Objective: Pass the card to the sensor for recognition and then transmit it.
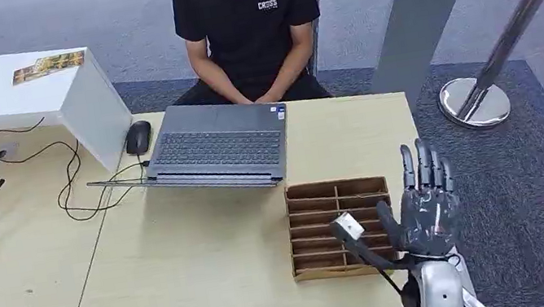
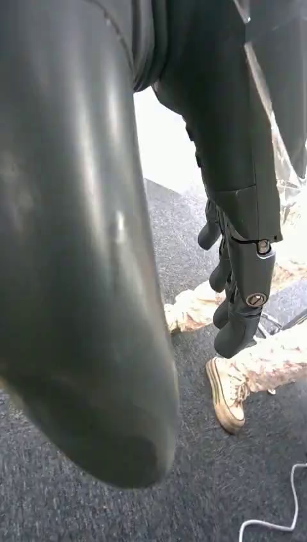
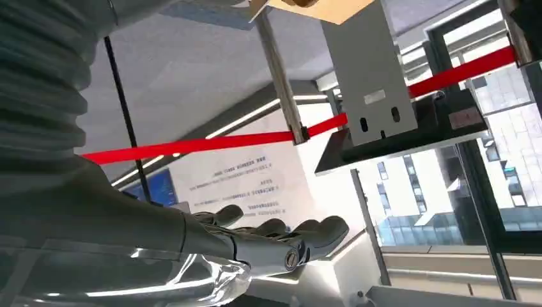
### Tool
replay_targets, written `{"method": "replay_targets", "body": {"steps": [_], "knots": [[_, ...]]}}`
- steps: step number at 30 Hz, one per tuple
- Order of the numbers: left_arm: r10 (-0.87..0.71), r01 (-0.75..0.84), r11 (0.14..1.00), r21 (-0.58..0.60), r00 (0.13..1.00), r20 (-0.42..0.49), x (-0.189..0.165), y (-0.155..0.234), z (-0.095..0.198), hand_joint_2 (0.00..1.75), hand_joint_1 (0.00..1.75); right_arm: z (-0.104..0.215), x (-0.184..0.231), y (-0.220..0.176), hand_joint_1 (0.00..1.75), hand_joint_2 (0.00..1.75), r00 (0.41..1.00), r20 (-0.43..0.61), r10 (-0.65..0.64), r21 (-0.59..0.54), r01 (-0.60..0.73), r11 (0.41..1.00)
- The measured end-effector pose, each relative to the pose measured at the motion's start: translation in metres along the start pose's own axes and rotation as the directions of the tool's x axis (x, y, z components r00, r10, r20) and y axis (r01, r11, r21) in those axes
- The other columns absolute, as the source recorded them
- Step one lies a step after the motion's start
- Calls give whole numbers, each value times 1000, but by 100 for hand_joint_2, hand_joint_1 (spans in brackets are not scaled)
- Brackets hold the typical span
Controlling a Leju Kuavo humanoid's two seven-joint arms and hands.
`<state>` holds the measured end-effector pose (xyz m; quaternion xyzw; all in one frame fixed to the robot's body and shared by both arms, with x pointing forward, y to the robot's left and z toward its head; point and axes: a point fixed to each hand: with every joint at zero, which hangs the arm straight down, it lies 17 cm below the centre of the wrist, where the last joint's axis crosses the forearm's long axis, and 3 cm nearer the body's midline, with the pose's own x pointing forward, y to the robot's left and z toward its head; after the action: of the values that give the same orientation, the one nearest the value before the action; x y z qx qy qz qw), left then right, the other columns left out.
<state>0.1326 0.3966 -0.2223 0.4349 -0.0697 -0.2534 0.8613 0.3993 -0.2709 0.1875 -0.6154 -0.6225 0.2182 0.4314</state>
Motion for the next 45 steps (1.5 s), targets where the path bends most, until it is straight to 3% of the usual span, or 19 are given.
{"method": "replay_targets", "body": {"steps": [45], "knots": [[-5, 5, 1000, 1, 1000, 11, 2, 0, 1, 0, 0, -3, 10, 7, 0, 175, 1000, 9, -8, 9, 8, 1000]]}}
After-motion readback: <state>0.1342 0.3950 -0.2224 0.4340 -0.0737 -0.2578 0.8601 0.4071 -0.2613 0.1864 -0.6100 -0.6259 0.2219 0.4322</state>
